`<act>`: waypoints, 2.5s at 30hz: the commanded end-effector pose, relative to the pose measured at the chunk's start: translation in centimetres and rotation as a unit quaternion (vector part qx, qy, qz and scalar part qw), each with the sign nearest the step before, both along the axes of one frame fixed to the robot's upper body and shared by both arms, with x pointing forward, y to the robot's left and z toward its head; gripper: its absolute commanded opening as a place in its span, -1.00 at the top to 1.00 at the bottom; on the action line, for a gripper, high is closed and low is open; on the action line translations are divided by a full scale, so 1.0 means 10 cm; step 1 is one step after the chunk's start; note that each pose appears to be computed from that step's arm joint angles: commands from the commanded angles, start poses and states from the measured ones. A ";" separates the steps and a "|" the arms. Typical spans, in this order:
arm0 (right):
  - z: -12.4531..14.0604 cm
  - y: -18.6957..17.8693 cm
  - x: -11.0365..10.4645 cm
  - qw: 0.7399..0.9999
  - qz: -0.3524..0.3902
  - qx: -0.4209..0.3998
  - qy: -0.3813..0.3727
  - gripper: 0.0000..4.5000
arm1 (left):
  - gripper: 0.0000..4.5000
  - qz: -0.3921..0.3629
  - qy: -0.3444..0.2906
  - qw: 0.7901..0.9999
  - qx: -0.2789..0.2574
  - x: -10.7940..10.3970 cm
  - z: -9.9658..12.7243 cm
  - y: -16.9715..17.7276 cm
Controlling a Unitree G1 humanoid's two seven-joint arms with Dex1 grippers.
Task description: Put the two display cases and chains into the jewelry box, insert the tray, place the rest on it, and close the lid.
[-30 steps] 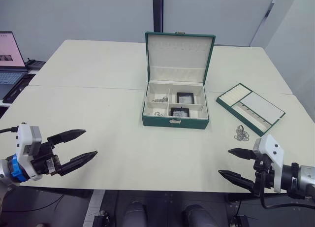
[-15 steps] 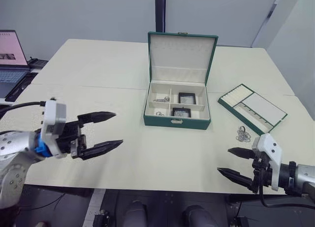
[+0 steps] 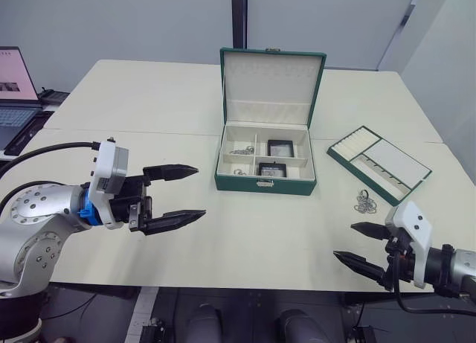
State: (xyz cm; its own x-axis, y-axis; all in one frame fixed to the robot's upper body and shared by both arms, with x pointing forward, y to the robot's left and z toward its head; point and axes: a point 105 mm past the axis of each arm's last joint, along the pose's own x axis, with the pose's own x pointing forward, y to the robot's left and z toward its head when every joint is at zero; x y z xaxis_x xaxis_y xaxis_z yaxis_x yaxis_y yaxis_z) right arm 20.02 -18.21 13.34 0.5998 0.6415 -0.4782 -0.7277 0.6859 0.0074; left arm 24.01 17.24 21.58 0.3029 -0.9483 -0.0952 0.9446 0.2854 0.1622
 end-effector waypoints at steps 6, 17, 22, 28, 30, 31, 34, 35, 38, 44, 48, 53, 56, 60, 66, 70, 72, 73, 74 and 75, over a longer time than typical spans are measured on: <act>0.28 -0.40 0.45 0.996 -0.070 -0.044 -0.038 -0.98 | -1.00 0.005 -0.018 1.000 -0.003 0.01 0.09 -0.02; 0.35 -0.97 1.37 0.982 -0.148 -0.109 -0.039 -0.98 | -1.00 0.002 -0.015 1.000 -0.003 0.01 0.09 -0.07; 0.24 -0.99 1.52 0.983 -0.135 -0.120 -0.024 -0.98 | -1.00 0.008 -0.015 1.000 -0.003 0.00 0.07 -0.05; 0.11 -0.92 1.66 0.986 -0.121 -0.118 -0.017 -0.98 | -1.00 0.021 -0.016 1.000 -0.002 -0.03 0.06 -0.02; 0.09 -0.91 1.68 0.986 -0.118 -0.118 -0.016 -0.98 | -1.00 0.023 -0.016 1.000 -0.001 -0.05 0.07 -0.01; 0.08 -0.91 1.70 0.986 -0.118 -0.118 -0.015 -0.98 | -1.00 0.025 -0.016 1.000 0.000 -0.06 0.07 0.00; 0.05 -0.90 1.74 0.986 -0.118 -0.120 -0.014 -0.98 | -1.00 0.027 -0.016 1.000 0.000 -0.07 0.06 0.00; 0.04 -0.90 1.76 0.986 -0.118 -0.120 -0.013 -0.98 | -1.00 0.028 -0.016 0.999 0.000 -0.08 0.06 0.00; 0.04 -0.91 1.79 0.985 -0.119 -0.122 -0.012 -0.98 | -1.00 0.031 -0.015 0.999 0.001 -0.09 0.06 0.02; 0.04 -0.92 1.80 0.985 -0.117 -0.123 -0.009 -0.42 | -1.00 0.034 -0.013 0.999 0.001 -0.13 0.03 0.06; 0.04 -0.93 1.80 0.985 -0.118 -0.124 -0.009 0.14 | -1.00 0.036 -0.012 0.999 0.001 -0.13 0.01 0.08; 0.06 -0.93 1.81 0.985 -0.119 -0.126 -0.011 0.71 | -1.00 0.035 -0.010 0.999 0.000 -0.12 -0.01 0.09; 0.06 -0.93 1.81 0.985 -0.119 -0.127 -0.012 0.99 | -1.00 0.034 -0.010 0.999 -0.001 -0.12 -0.01 0.09; 0.07 -0.94 1.82 0.985 -0.119 -0.128 -0.013 0.99 | -1.00 0.035 -0.010 0.999 -0.001 -0.12 -0.03 0.11; 0.10 -0.94 1.83 0.985 -0.116 -0.130 -0.016 0.99 | -1.00 0.037 -0.008 0.999 -0.003 -0.12 -0.05 0.14; 0.12 -0.96 1.82 0.984 -0.116 -0.133 -0.017 0.99 | -1.00 0.037 -0.008 0.999 -0.004 -0.12 -0.06 0.15; 0.13 -0.96 1.82 0.984 -0.116 -0.134 -0.018 0.99 | -1.00 0.036 -0.008 0.999 -0.004 -0.12 -0.07 0.15; 0.14 -0.97 1.82 0.984 -0.116 -0.135 -0.019 0.99 | -1.00 0.036 -0.007 0.999 -0.005 -0.11 -0.07 0.15; 0.14 -0.97 1.82 0.984 -0.116 -0.135 -0.019 0.99 | -1.00 0.036 -0.008 0.999 -0.005 -0.11 -0.08 0.15; 0.14 -0.97 1.82 0.984 -0.116 -0.135 -0.020 0.99 | -1.00 0.035 -0.008 0.999 -0.006 -0.11 -0.08 0.16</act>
